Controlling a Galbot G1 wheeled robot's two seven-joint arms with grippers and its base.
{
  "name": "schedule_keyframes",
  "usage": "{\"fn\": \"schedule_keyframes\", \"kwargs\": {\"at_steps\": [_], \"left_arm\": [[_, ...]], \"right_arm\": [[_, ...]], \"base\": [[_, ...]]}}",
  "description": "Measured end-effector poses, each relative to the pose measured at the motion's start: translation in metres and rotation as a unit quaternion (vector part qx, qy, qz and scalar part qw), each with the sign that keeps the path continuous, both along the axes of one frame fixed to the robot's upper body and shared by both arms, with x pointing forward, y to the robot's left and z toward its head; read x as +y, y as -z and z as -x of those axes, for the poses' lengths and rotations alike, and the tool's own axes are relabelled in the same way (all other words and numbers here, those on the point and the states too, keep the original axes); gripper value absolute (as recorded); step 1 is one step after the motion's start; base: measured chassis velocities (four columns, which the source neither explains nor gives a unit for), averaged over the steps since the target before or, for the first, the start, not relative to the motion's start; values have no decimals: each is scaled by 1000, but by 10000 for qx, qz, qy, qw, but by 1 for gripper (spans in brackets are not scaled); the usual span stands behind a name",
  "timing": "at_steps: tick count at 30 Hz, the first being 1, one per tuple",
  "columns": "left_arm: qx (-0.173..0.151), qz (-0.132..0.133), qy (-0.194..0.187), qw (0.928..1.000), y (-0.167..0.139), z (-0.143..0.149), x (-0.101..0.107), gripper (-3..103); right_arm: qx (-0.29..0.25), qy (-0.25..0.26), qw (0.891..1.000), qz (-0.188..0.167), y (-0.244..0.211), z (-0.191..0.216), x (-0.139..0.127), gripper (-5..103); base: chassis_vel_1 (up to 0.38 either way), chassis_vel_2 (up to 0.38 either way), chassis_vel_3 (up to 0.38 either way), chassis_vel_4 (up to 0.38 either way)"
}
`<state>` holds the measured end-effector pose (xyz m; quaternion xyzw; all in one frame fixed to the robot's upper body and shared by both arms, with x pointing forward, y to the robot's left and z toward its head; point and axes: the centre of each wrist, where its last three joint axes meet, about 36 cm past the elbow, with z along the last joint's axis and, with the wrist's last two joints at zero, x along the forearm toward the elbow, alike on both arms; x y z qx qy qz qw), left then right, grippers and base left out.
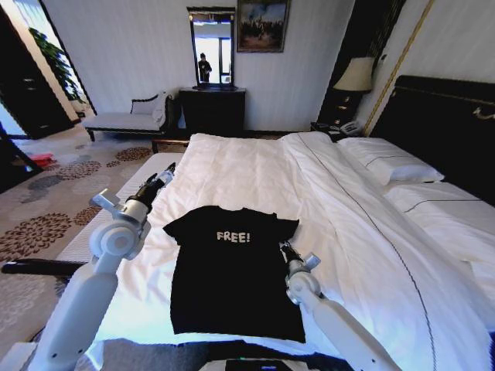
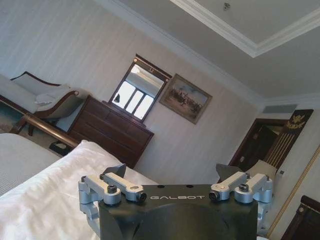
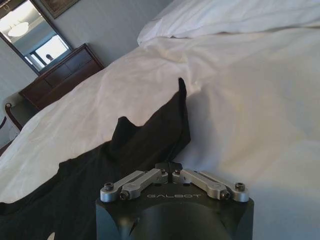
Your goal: Fold the clothes on the bed.
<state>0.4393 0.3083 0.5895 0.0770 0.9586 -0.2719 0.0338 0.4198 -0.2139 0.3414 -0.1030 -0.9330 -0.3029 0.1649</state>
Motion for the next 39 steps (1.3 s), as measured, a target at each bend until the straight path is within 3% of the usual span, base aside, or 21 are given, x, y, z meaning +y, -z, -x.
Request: {"fn": "schedule_keyframes", "kwargs": {"at_steps": [14,30,35,39], "left_arm": [[-2,16,-7,10000,1,-1,0,100],[31,22,-30,10000,5,-1,-1,100],[25,8,-33,10000,4,-1,-1,100],[48,2,-44,10000,6,-1,0,100]], "right_arm": [[-137,-110,9991,384,-19,-3,-23,0],[615,-145,9921,1087,-9,18,-35,0],[705,-164,9907,1153,-11,23,-33,-3],[615,-121,9915,1144,-16,22,-33,12]], "base": [[0,0,0,0],[0,0,0,0],[0,0,0,0],[0,0,0,0]]}}
